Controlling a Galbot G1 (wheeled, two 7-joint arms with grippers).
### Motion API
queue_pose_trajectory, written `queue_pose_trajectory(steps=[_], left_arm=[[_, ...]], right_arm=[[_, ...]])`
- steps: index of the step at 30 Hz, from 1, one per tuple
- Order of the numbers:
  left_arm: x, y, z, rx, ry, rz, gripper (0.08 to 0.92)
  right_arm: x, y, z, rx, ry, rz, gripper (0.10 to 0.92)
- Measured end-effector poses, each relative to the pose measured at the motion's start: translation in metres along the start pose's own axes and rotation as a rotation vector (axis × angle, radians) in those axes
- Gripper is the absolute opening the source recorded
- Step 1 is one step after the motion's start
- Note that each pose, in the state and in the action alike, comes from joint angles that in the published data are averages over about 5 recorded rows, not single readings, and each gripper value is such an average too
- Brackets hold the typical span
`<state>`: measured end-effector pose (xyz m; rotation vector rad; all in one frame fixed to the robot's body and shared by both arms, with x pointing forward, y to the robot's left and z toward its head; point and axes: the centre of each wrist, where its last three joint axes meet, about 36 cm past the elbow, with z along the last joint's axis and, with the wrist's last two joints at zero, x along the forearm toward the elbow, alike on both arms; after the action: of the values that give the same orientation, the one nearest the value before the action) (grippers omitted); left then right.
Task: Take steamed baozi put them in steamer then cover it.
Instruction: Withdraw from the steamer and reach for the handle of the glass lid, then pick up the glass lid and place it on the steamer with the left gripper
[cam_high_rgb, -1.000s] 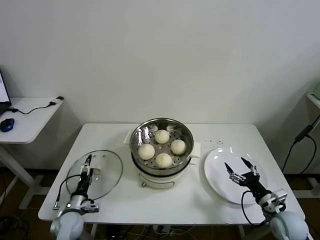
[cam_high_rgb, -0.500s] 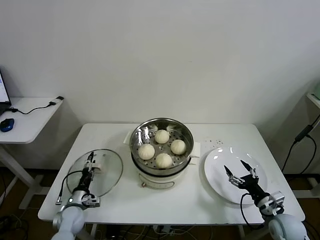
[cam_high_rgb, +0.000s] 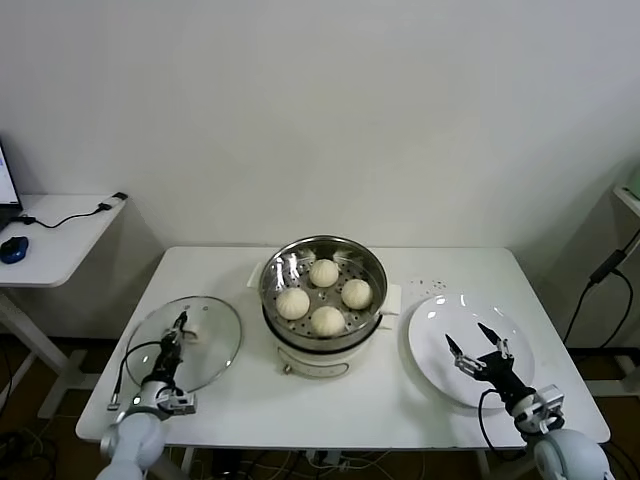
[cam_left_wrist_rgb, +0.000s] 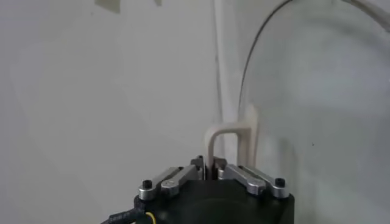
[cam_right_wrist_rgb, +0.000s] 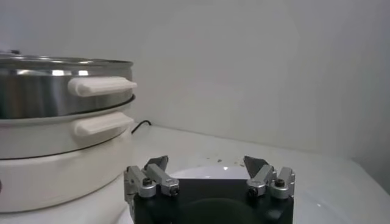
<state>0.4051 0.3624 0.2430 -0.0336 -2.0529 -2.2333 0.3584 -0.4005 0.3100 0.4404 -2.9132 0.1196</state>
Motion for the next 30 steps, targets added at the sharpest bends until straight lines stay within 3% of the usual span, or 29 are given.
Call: queue_pose_trajectory(steps=[3, 8, 17, 25, 30], left_arm=[[0.003, 0.005, 0.002, 0.008, 0.003, -0.005, 0.147], [0.011, 0.023, 0.003, 0.021, 0.007, -0.031, 0.146], [0.039, 0.085, -0.004, 0.014, 0.054, -0.134, 0.146], [0.061, 0.156, -0.036, 0.005, 0.123, -0.23, 0.146], [0.069, 0.187, -0.067, 0.012, 0.142, -0.246, 0.146]], right_arm=[[-0.001, -0.001, 0.001, 0.003, -0.001, 0.001, 0.823], [-0.002, -0.005, 0.001, 0.009, -0.004, 0.005, 0.823], [-0.005, -0.014, 0.001, 0.026, -0.004, 0.014, 0.823], [-0.01, -0.022, 0.0, 0.049, 0.004, 0.017, 0.823], [-0.015, -0.026, 0.0, 0.063, 0.01, 0.018, 0.823]])
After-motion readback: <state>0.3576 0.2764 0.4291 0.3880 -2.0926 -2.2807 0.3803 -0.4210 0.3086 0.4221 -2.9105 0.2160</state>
